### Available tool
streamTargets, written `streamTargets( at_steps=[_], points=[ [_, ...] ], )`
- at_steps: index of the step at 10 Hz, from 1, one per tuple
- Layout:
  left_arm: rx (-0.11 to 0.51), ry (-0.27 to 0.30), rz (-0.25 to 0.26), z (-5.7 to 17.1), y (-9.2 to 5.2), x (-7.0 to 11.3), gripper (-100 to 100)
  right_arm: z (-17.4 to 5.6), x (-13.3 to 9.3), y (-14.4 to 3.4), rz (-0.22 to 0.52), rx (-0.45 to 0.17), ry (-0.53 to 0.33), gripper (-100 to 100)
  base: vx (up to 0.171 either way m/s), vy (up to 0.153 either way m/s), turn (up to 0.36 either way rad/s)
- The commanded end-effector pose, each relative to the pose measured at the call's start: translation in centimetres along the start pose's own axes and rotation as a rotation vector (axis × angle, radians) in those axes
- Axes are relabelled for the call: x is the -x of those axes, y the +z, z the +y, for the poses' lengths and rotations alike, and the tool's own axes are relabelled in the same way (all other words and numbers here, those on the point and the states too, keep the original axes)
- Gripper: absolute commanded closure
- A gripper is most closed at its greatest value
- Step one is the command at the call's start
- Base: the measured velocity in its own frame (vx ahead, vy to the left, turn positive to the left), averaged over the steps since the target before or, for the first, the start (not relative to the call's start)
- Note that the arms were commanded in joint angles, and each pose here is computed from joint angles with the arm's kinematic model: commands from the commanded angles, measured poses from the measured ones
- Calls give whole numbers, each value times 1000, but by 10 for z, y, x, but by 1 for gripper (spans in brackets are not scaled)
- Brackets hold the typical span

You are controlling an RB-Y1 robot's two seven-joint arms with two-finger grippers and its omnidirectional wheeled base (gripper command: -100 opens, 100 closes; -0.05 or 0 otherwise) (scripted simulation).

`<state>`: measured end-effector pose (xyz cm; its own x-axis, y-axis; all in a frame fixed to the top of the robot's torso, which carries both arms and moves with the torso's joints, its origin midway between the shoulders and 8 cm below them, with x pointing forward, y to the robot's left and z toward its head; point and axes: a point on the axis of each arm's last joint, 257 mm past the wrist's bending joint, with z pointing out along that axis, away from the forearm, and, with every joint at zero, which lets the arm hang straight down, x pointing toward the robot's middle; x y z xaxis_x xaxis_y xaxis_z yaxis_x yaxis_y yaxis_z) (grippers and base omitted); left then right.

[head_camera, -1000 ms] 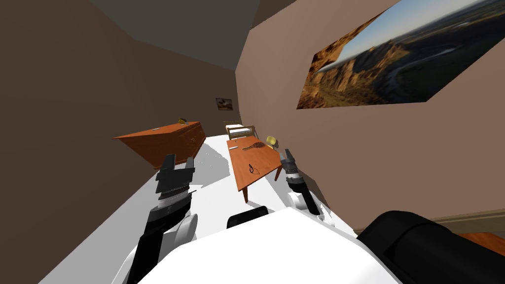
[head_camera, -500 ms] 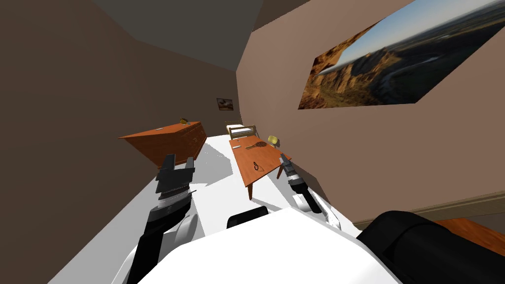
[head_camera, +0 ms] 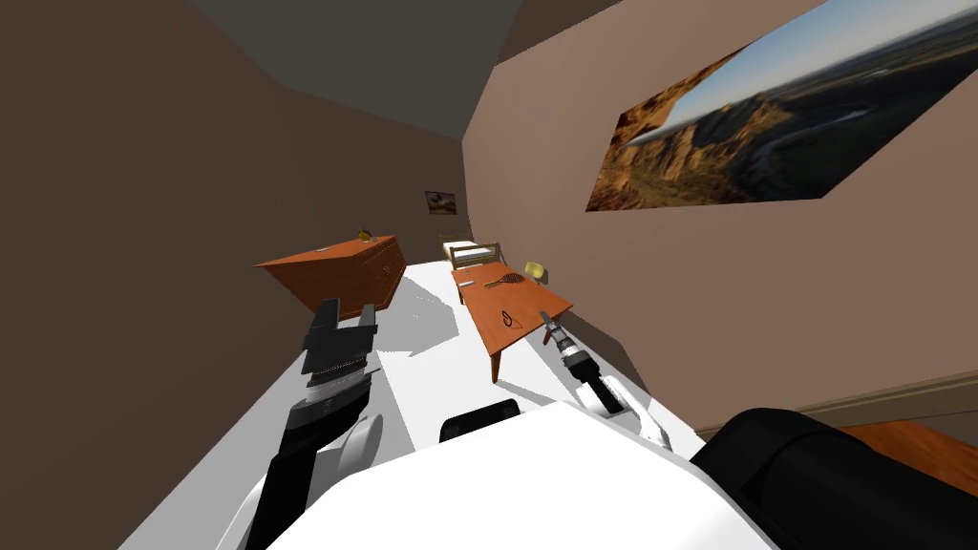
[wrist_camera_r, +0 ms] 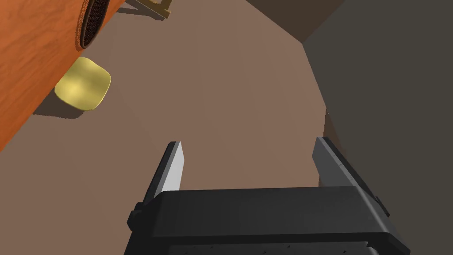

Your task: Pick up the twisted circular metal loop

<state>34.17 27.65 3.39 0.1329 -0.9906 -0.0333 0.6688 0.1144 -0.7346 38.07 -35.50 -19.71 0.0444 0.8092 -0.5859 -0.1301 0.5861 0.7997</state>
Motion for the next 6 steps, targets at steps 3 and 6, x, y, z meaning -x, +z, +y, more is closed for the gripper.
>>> streamTargets(
  at_steps=[3, 6],
  points=[
    [0, 0, 0, 0, 0, 0, 0, -73, -5, -20, 87, -171, -133, -100, -18, 144, 65],
    [0, 0, 0, 0, 0, 0, 0, -100, -7, -32, 127, -234, -192, -100, 10, 84, 36]
  ],
)
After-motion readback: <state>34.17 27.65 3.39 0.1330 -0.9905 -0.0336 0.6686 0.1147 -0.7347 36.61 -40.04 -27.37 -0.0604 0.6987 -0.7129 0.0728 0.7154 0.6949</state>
